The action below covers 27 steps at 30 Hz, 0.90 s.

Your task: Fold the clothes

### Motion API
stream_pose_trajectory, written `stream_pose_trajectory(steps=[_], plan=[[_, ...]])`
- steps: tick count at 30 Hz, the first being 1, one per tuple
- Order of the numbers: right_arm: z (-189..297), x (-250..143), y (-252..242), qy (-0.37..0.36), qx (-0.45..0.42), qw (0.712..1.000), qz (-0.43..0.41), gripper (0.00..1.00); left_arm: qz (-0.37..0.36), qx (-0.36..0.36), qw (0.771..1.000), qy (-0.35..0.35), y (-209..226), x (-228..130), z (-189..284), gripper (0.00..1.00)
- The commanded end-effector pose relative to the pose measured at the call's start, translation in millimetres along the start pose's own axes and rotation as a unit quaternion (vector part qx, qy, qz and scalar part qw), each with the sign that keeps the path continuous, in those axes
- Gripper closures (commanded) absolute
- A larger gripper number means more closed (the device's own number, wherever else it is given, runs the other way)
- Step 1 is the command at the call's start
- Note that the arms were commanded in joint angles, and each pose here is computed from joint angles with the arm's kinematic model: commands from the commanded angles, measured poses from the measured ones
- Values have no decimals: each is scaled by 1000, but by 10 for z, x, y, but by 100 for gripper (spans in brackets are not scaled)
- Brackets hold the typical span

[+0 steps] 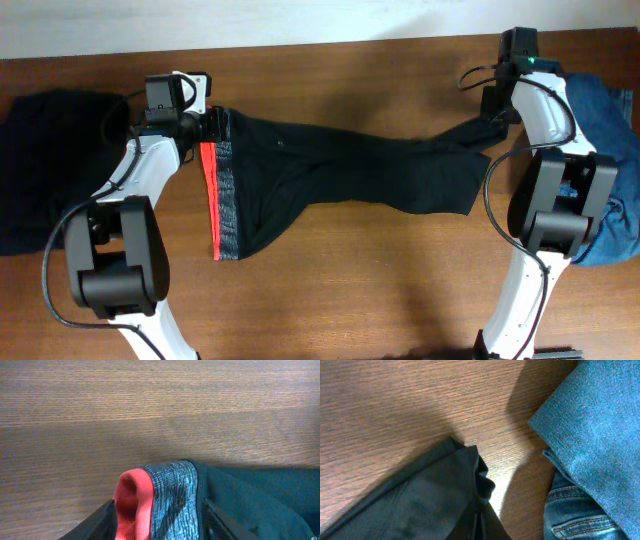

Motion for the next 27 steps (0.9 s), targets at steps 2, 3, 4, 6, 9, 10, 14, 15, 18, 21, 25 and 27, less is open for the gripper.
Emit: stream_pose_trajectory(steps=[2, 3, 4, 6, 9, 10, 14, 15, 18, 21, 25, 27], plan=[[90, 72, 9, -16, 3, 1000, -6, 96, 6, -23, 1000, -12, -23, 77, -13, 47], [90, 72, 9, -16, 3, 1000, -6, 96, 6, -22, 1000, -12, -22, 78, -13, 47], [90, 72, 9, -16, 3, 1000, -6, 96, 5, -22, 1000, -13, -23, 81, -13, 47], [90, 72, 9, -16, 3, 1000, -6, 96, 4, -23, 1000, -16, -23, 90, -13, 47], [90, 72, 9, -16, 3, 1000, -6, 96, 3, -23, 1000, -21, -23, 105, -12, 47], [90, 72, 9, -16, 3, 1000, -6, 96, 3, -23, 1000, -20, -23, 104, -12, 47], [88, 70, 10, -15, 3, 1000, -6, 96, 4, -23, 1000, -19, -23, 99, -14, 47], [88, 70, 10, -15, 3, 1000, -6, 96, 4, -23, 1000, -19, -23, 99, -14, 47], [86, 67, 11, -15, 4, 1000, -5, 96, 4, -23, 1000, -19, -23, 98, -14, 48], [82, 65, 26, -15, 11, 1000, -5, 96, 4, -23, 1000, -17, -22, 92, -14, 51], [83, 66, 37, -15, 17, 1000, -5, 96, 6, -22, 1000, -12, -10, 55, -67, 51], [83, 66, 36, -15, 17, 1000, -5, 96, 7, -22, 1000, -5, 1, 14, -115, 52]])
Point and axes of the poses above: each gripper's point midway between its finger pads, its own z axis back along the fingers, its own y axis along the line the jaws close on, x = y × z, the point moved 8 cm from there along z, back along the fingers, and after that the axes turned 3 degrees about z, right-handed, at the moved point
